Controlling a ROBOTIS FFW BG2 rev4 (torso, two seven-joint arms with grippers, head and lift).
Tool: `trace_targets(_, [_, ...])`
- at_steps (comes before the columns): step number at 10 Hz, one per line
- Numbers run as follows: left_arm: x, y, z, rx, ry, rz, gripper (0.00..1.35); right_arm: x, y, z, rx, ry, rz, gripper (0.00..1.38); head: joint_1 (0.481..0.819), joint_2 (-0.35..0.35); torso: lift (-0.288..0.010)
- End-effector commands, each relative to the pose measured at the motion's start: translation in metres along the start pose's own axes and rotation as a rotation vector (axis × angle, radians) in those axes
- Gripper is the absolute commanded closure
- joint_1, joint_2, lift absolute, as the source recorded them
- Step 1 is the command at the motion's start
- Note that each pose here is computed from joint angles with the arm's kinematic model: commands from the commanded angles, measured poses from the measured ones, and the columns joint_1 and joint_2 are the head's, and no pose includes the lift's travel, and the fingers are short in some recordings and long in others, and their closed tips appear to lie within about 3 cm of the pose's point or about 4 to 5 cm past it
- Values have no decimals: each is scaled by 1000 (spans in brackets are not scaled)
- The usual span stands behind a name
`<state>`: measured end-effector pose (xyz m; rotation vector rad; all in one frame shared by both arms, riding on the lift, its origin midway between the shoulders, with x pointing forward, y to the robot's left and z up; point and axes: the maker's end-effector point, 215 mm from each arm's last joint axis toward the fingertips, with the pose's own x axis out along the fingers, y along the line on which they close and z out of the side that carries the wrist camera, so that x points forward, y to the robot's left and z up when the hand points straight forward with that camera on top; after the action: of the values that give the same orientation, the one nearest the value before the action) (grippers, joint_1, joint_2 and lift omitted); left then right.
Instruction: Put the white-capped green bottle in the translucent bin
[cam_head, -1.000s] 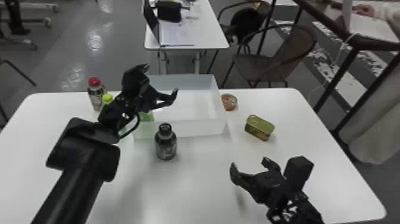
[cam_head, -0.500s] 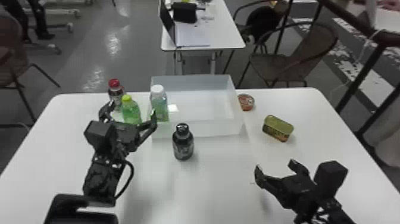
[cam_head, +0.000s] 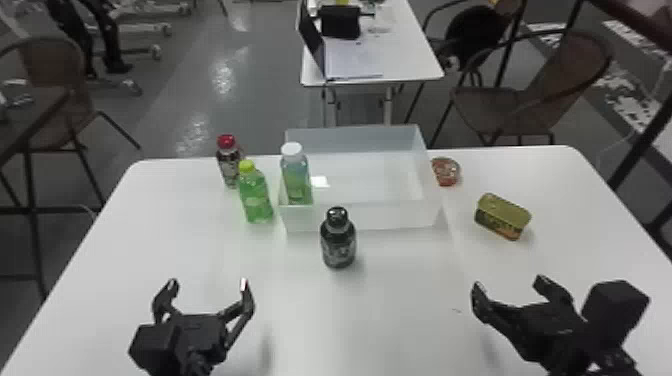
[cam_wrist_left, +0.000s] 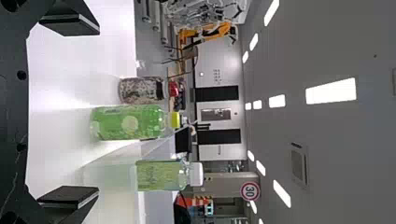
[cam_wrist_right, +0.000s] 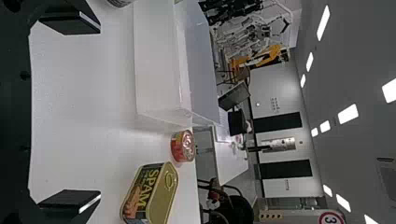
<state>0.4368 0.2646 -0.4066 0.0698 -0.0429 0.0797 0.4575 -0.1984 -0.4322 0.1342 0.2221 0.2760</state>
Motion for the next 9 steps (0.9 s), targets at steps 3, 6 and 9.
trace_targets(3, [-27, 7, -25, 5, 60, 15, 98, -3, 0, 0, 4, -1, -4, 56, 695, 90, -91])
trace_targets(6, [-31, 12, -27, 1, 63, 24, 98, -5, -1, -2, 5, 3, -12, 58, 695, 98, -91])
trace_targets(9, [-28, 9, -26, -3, 60, 21, 98, -5, 0, -1, 6, 2, -12, 58, 695, 99, -91])
